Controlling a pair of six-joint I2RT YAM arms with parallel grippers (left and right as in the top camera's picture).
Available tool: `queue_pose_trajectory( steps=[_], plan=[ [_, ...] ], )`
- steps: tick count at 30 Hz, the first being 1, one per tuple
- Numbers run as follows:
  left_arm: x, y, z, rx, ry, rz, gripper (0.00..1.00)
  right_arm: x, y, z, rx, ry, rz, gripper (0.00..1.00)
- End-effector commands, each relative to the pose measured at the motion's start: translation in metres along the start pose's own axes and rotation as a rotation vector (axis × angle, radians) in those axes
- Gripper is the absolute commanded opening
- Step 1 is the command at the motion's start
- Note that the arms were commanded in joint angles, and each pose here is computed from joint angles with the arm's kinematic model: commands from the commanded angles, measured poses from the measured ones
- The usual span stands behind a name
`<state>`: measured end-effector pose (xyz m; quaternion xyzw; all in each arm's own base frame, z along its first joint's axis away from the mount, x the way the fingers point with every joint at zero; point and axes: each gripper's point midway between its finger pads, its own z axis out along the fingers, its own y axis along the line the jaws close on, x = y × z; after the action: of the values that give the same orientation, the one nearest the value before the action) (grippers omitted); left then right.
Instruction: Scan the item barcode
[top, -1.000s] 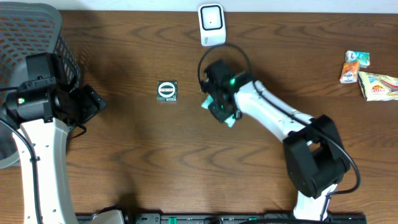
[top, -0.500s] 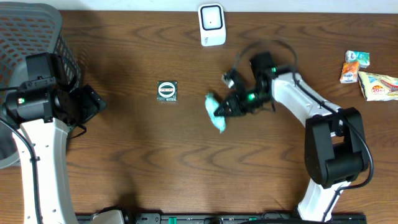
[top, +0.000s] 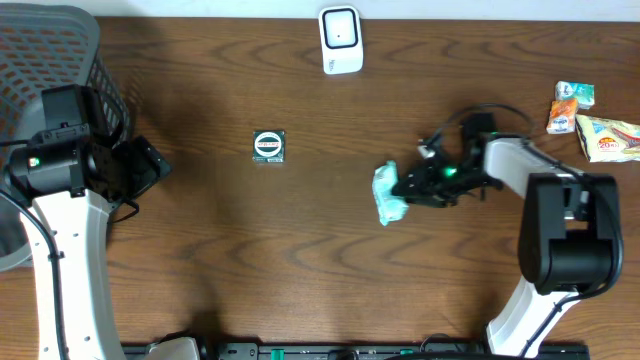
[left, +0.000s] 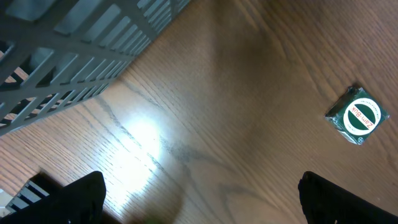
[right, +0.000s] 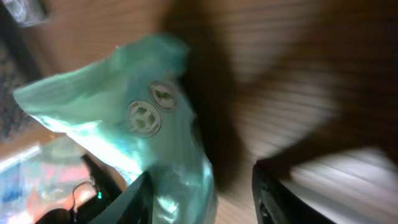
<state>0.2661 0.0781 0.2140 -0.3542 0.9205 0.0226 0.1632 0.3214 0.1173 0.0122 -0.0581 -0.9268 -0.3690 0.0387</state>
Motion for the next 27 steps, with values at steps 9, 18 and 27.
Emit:
queue_pose_trajectory(
  steps=[9,18,27],
  plan=[
    [0.0,0.004,-0.001,-0.017,-0.006,-0.009,0.98,-0.011,0.006,-0.063,0.139,0.034,0.006,0.46],
    [0.0,0.004,-0.001,-0.017,-0.006,-0.009,0.98,0.041,0.006,-0.042,0.308,0.247,-0.013,0.11],
    [0.0,0.004,-0.001,-0.017,-0.006,-0.009,0.98,0.084,0.014,-0.029,0.468,0.415,-0.064,0.01]
  ],
)
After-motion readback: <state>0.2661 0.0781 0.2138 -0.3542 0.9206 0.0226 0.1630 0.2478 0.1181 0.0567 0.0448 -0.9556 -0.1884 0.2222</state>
